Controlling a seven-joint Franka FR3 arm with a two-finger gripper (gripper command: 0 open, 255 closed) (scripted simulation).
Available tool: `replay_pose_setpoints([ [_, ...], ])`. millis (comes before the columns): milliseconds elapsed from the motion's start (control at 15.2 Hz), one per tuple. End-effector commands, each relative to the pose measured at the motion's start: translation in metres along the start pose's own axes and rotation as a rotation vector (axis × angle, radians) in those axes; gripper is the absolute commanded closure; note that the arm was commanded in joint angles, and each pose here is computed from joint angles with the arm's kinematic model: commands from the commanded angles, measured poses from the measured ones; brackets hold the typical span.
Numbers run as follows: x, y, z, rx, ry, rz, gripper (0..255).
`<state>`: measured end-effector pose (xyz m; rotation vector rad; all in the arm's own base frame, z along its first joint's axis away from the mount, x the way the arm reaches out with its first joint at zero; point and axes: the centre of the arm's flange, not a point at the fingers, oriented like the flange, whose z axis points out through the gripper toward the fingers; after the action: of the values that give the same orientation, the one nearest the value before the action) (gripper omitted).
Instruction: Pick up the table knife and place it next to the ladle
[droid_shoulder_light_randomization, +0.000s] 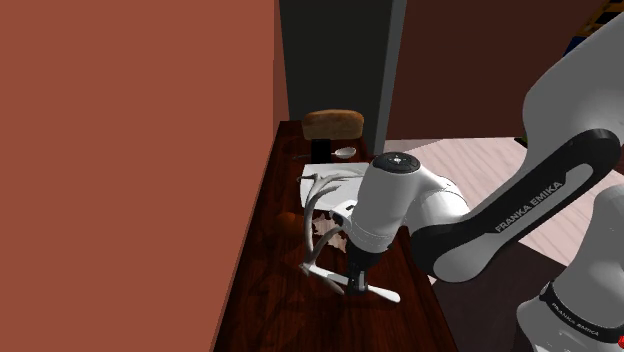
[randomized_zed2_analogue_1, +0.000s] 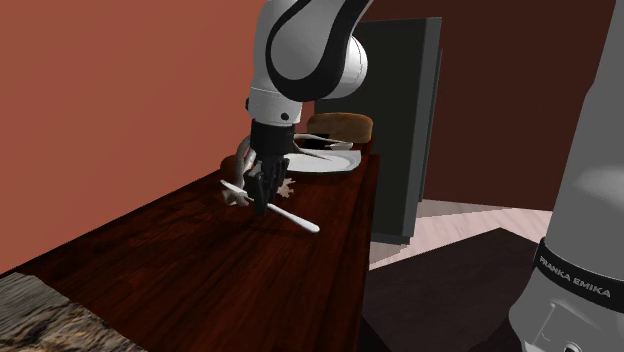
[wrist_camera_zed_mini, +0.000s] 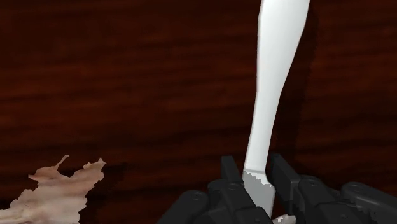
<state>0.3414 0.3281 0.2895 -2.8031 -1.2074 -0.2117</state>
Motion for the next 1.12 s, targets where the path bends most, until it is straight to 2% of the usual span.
replay_pose_setpoints([
  [0, 0.000, 0.000, 0.000, 0.000, 0.000, 0.000, 255],
  [198, 0.000, 0.000, 0.000, 0.000, 0.000, 0.000, 255],
  [1056, 0.011, -0.001, -0.068, 0.000, 0.000, 0.000, 255],
])
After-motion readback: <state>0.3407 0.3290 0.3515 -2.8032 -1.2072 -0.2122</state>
